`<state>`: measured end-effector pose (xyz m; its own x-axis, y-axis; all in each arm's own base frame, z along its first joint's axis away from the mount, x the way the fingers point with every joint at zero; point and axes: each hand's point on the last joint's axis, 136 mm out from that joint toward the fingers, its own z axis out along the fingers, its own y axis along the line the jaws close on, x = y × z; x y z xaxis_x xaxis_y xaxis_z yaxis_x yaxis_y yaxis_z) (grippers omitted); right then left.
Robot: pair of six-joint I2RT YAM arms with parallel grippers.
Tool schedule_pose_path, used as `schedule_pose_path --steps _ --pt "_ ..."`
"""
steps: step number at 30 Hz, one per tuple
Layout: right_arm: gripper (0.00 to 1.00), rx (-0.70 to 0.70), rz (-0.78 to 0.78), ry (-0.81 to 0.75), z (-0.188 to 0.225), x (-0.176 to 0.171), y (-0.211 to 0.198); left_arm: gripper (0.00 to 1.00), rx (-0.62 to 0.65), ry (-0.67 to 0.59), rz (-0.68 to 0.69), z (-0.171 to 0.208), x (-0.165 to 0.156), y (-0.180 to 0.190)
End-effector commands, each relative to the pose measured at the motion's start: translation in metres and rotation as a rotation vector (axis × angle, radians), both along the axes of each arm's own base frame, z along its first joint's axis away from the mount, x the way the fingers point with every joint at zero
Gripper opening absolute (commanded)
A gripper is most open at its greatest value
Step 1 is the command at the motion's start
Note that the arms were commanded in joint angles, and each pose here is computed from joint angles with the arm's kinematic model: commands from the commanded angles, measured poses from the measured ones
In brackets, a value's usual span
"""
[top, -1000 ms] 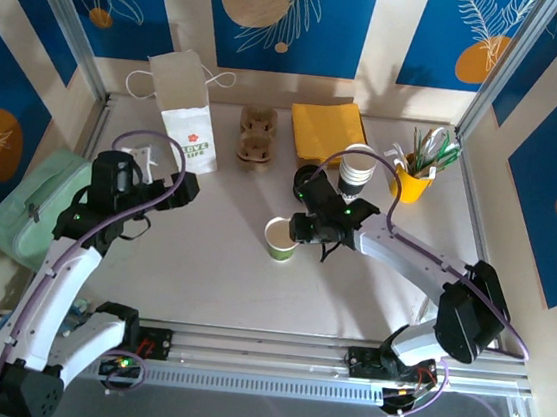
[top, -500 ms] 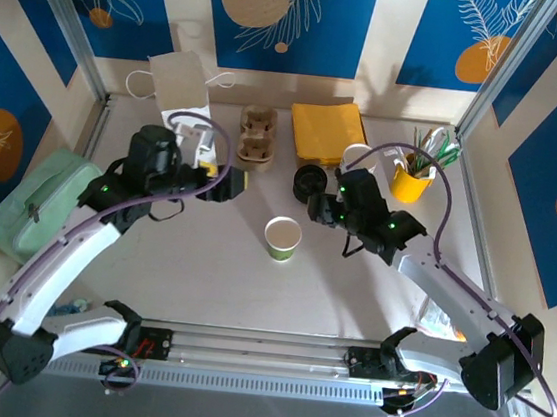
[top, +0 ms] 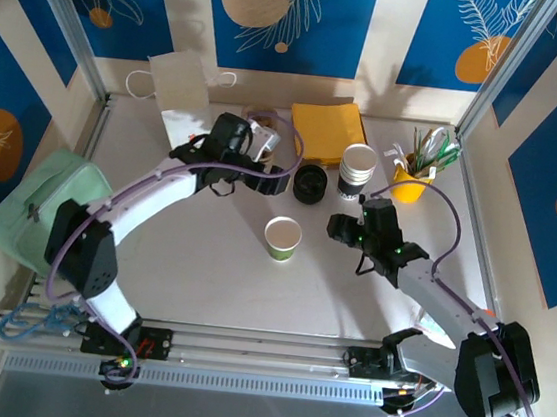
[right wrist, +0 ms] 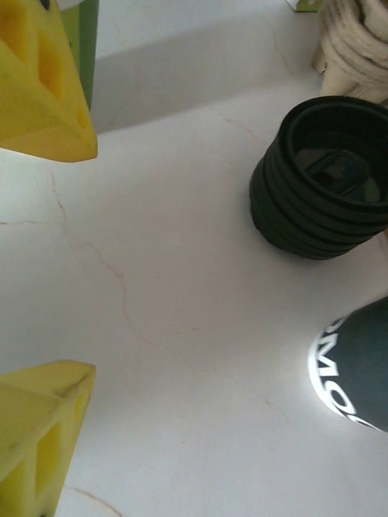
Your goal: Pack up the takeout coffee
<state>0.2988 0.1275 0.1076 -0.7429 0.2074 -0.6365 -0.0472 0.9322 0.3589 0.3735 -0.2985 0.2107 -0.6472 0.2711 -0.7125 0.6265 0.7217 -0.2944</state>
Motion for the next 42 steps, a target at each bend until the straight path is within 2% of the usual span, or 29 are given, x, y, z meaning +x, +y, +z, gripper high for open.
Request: schedule_pose_path --steps 1,9,14,22,30,42 --pt "0.66 0.054 0.04 -0.071 0.016 0.014 0.013 0.87 0.045 -0.055 -0.049 -0.002 0.019 -0.014" --pt "0.67 -0.024 0.052 -0.082 0.013 0.02 0.02 0.81 0.116 -0.077 -0.108 -0.032 0.059 -0.038" --pt "0.67 -0.049 0.027 -0.089 0.012 0.022 0.016 0.73 0.141 -0.111 -0.173 -0.047 0.075 -0.052" --pt "0.67 -0.053 0.014 -0.104 0.013 0.025 0.015 0.62 0.192 -0.13 -0.269 -0.069 0.087 -0.069" --pt "0.68 -0.037 0.024 -0.105 0.014 0.024 0.017 0.54 0.249 -0.178 -0.339 -0.092 0.09 -0.084" --pt "0.68 -0.034 0.021 -0.093 0.012 0.026 0.016 0.42 0.261 -0.189 -0.358 -0.099 0.097 -0.1"
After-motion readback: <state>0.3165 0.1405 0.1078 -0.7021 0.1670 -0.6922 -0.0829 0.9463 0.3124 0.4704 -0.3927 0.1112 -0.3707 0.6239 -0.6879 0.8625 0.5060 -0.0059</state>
